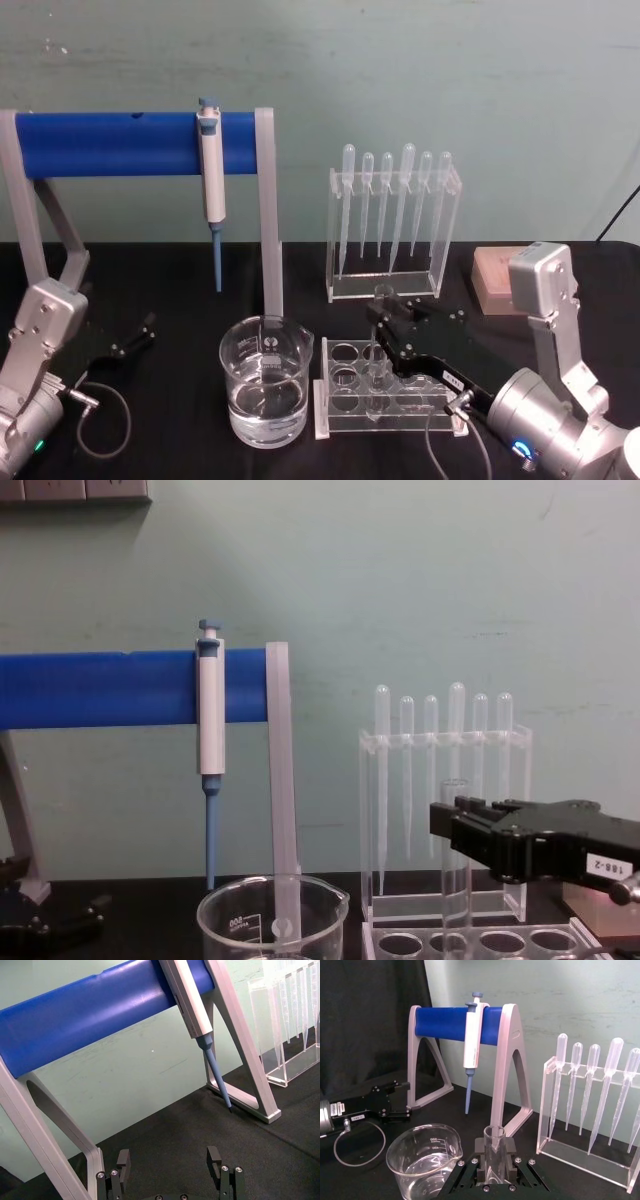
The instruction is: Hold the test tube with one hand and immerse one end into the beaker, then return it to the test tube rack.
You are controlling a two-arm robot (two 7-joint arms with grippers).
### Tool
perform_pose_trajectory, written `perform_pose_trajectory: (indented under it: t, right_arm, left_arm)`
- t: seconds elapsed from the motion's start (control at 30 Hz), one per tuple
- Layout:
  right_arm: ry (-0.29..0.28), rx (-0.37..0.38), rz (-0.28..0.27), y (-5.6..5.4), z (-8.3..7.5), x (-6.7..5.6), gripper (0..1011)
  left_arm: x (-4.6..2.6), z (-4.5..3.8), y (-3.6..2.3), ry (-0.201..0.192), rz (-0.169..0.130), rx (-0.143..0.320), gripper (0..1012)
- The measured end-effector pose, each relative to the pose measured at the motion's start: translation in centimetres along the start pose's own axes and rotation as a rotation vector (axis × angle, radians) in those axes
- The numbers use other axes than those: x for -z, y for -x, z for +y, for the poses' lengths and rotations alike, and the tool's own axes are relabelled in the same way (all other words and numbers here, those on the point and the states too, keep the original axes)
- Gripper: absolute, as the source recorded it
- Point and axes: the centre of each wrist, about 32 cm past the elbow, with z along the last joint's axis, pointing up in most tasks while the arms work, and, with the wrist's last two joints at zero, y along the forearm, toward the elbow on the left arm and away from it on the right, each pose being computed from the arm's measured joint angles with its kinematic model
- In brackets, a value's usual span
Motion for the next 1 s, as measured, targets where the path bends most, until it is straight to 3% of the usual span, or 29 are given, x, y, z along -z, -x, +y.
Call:
perform_pose_trajectory:
  t: [0.37,0.77,1.0]
  right_arm:
    - [0.002,-0.003,0.001,0.1,0.0,0.1,260]
    - [-0.008,0.003,-0.001,0.1,-0.2,-0.3,645]
    - [-0.028,0.016,-0.019,0.3,-0.9,-1.6,859]
  left_arm:
    - [0.00,0.00,0.00,0.000,0.000,0.000,1000]
    - [0.00,0.00,0.00,0.000,0.000,0.000,1000]
    - [0.00,0.00,0.00,0.000,0.000,0.000,1000]
